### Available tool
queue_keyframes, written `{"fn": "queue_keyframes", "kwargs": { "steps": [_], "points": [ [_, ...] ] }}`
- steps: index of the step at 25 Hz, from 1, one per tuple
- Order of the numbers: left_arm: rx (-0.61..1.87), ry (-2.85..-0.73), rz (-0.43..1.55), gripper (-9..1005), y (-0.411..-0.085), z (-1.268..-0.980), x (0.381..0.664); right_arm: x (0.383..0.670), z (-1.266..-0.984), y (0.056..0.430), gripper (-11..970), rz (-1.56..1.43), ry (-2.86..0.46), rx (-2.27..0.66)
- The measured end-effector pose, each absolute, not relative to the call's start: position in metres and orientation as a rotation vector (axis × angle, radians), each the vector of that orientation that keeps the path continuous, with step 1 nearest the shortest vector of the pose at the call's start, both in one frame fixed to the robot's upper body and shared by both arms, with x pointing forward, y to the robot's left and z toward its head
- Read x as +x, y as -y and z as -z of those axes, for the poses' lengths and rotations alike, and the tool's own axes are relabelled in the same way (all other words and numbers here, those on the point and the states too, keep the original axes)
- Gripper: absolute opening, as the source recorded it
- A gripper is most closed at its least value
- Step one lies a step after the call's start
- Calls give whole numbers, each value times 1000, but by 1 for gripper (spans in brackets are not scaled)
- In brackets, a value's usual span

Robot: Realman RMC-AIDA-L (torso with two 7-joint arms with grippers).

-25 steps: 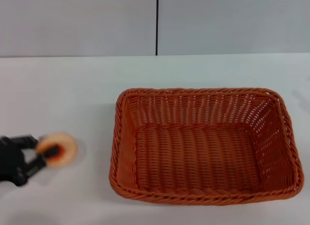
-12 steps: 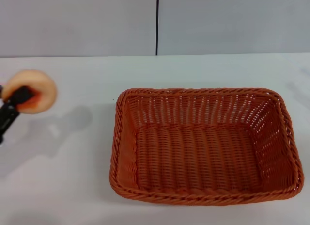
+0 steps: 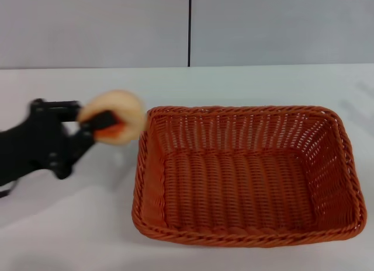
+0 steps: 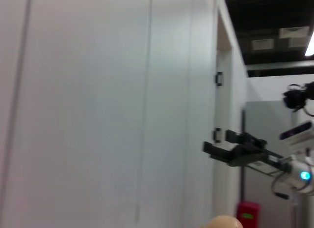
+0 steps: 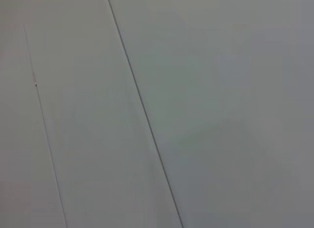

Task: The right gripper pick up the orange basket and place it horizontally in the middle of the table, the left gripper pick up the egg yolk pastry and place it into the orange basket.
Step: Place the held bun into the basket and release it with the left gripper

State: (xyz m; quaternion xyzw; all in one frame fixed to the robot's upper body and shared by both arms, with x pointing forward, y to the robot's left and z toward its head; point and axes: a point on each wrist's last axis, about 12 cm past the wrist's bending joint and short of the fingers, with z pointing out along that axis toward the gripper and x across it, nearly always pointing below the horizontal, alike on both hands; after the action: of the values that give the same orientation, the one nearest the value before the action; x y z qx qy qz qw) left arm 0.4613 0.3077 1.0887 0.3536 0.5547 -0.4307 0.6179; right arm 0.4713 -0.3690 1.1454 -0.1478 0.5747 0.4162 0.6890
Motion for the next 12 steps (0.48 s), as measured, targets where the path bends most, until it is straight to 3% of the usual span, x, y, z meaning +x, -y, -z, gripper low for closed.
{"fn": "queue_keyframes", "kwargs": {
  "steps": [8,12],
  "points": [
    [984,-1303,1197,98,-248,-1073,481,469,-1139,369,792,-943,-1292,-300],
    [998,-1300,1206,117,-238,-1068,482,469,-1137,368,791,-948,-1297,-298]
  ]
}}
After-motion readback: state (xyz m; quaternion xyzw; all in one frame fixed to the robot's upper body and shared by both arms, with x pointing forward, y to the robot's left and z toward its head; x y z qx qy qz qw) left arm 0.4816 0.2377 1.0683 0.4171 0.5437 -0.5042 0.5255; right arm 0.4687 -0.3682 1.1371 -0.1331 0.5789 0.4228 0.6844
